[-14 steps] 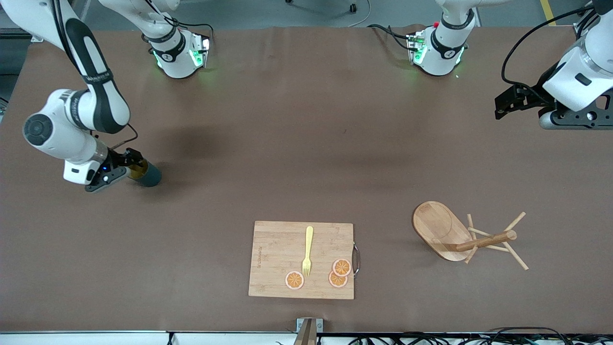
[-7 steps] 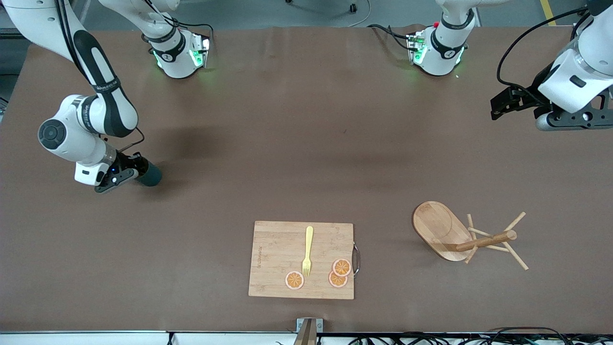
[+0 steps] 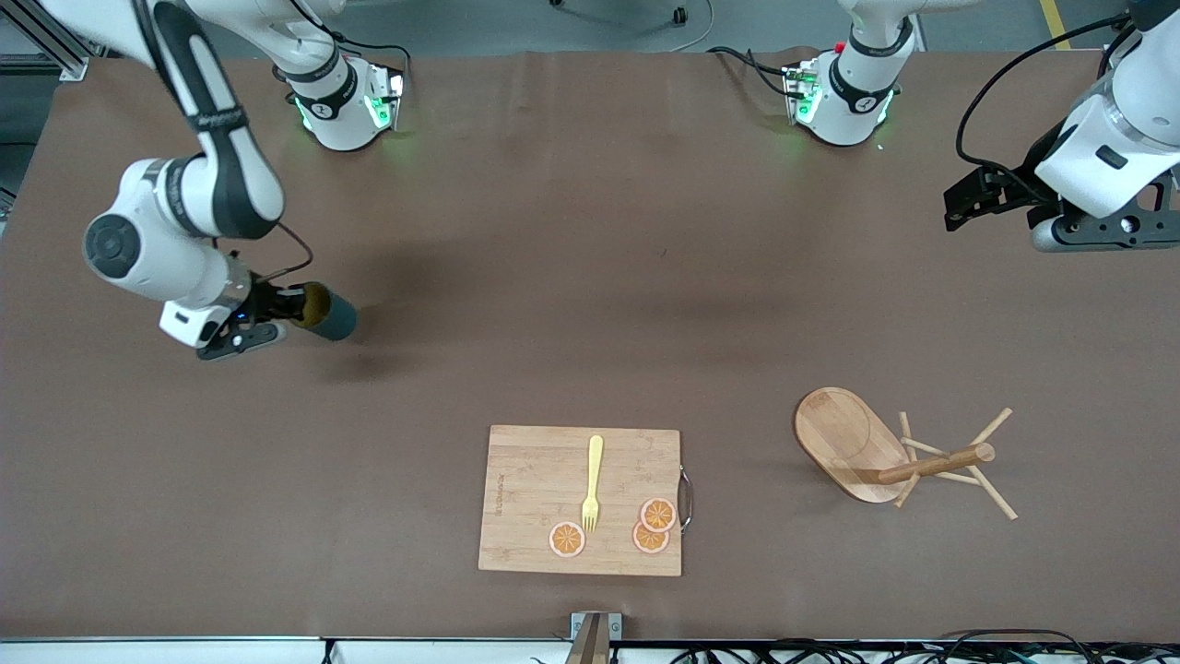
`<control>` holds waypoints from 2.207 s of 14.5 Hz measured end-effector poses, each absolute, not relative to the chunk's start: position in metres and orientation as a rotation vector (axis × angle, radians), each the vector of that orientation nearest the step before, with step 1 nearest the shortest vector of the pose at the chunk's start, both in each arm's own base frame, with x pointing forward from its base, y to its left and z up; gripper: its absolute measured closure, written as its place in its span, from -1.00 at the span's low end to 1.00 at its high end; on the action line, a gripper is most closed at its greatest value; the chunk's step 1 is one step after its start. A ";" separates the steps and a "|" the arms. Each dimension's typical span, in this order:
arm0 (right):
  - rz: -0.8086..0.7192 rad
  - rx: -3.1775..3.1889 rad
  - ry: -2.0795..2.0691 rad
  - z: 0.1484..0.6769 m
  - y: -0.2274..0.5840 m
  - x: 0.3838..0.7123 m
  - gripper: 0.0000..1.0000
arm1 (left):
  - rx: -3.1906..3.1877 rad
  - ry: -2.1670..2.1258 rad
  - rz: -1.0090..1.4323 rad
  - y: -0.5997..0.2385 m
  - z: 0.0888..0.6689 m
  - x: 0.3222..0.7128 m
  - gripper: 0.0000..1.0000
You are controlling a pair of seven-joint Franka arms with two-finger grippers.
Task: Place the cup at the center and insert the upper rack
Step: 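Grasp the teal mug with the right gripper and carry it to table center, then release the mug and withdraw the right gripper while the left gripper approaches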
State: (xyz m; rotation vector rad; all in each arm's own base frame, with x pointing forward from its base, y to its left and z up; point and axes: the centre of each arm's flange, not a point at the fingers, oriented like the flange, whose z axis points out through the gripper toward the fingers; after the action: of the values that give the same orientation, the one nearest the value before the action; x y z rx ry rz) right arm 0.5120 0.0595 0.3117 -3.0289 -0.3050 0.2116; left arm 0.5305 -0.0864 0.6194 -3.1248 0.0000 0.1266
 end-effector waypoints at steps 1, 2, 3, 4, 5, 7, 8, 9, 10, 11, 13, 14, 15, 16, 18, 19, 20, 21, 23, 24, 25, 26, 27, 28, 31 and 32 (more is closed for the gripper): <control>0.210 -3.041 -0.232 0.324 0.098 0.505 0.90 | -3.125 0.000 0.127 -0.086 0.619 0.531 -1.00; 0.205 -3.053 -0.156 0.332 0.138 0.495 0.90 | -3.125 -0.001 0.127 -0.086 0.619 0.531 -1.00; 0.195 -3.063 -0.081 0.338 0.180 0.483 0.90 | -3.125 0.000 0.128 -0.086 0.619 0.531 -1.00; 0.177 -3.070 -0.003 0.344 0.224 0.470 0.90 | -3.125 0.000 0.128 -0.086 0.619 0.531 -1.00; 0.156 -3.070 0.074 0.353 0.265 0.456 0.90 | -3.125 -0.001 0.130 -0.086 0.619 0.531 -1.00; 0.127 -3.058 0.242 0.367 0.342 0.427 0.90 | -3.124 -0.002 0.136 -0.086 0.617 0.531 -1.00; 0.119 -3.048 0.322 0.370 0.378 0.414 0.90 | -3.124 -0.002 0.140 -0.086 0.615 0.532 -1.00; 0.117 -3.040 0.386 0.369 0.409 0.402 0.90 | -3.124 -0.001 0.144 -0.086 0.614 0.533 -1.00; 0.119 -3.037 0.439 0.363 0.438 0.393 0.90 | -3.124 -0.001 0.149 -0.086 0.612 0.533 -1.00; 0.123 -3.037 0.479 0.353 0.463 0.386 0.90 | -3.124 0.000 0.154 -0.086 0.610 0.534 -1.00; 0.127 -3.041 0.540 0.324 0.506 0.378 0.90 | -3.124 0.001 0.162 -0.086 0.607 0.536 -1.00; 0.131 -3.047 0.563 0.308 0.524 0.376 0.90 | -3.124 0.001 0.163 -0.086 0.606 0.537 -1.00; 0.133 -3.051 0.600 0.291 0.539 0.376 0.90 | -3.124 0.001 0.164 -0.086 0.606 0.537 -1.00; 0.134 -3.049 0.655 0.275 0.551 0.376 0.90 | -3.124 0.001 0.165 -0.087 0.606 0.537 -1.00; 0.124 -3.038 0.745 0.251 0.567 0.381 0.90 | -3.123 -0.005 0.167 -0.087 0.605 0.537 -1.00; 0.112 -3.018 0.784 0.246 0.572 0.384 0.90 | -3.123 -0.020 0.168 -0.087 0.605 0.537 -1.00; 0.102 -2.997 0.816 0.249 0.574 0.386 0.90 | -3.121 -0.042 0.168 -0.088 0.604 0.537 -1.00; 0.091 -2.977 0.837 0.251 0.576 0.389 0.90 | -3.120 -0.062 0.168 -0.093 0.604 0.537 -1.00; 0.079 -2.974 0.839 0.250 0.574 0.393 0.59 | -3.114 -0.100 0.166 -0.112 0.604 0.533 -1.00; 0.074 -2.979 0.821 0.250 0.572 0.395 0.41 | -3.110 -0.115 0.164 -0.126 0.605 0.530 -1.00; 0.072 -2.986 0.802 0.251 0.571 0.397 0.18 | -3.105 -0.138 0.161 -0.143 0.605 0.525 -1.00; 0.073 -2.997 0.780 0.253 0.570 0.401 0.00 | -3.099 -0.173 0.158 -0.161 0.605 0.520 -1.00; 0.077 -3.012 0.751 0.260 0.569 0.405 -0.18 | -3.091 -0.216 0.153 -0.181 0.606 0.513 -1.00; 0.086 -3.030 0.712 0.271 0.566 0.412 -0.41 | -3.083 -0.259 0.150 -0.201 0.606 0.506 -1.00; 0.103 -3.053 0.580 0.337 0.541 0.441 -0.95 | -3.050 -0.373 0.145 -0.267 0.601 0.474 -1.00; 0.113 -3.062 0.519 0.365 0.522 0.455 -1.00 | -3.042 -0.415 0.136 -0.290 0.596 0.462 -1.00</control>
State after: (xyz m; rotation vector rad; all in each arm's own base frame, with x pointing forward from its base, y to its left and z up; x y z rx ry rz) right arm 0.4552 0.5225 0.3646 -3.0622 0.5194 0.1133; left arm 0.4623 -0.2900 0.5958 -3.0416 -0.4154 0.1358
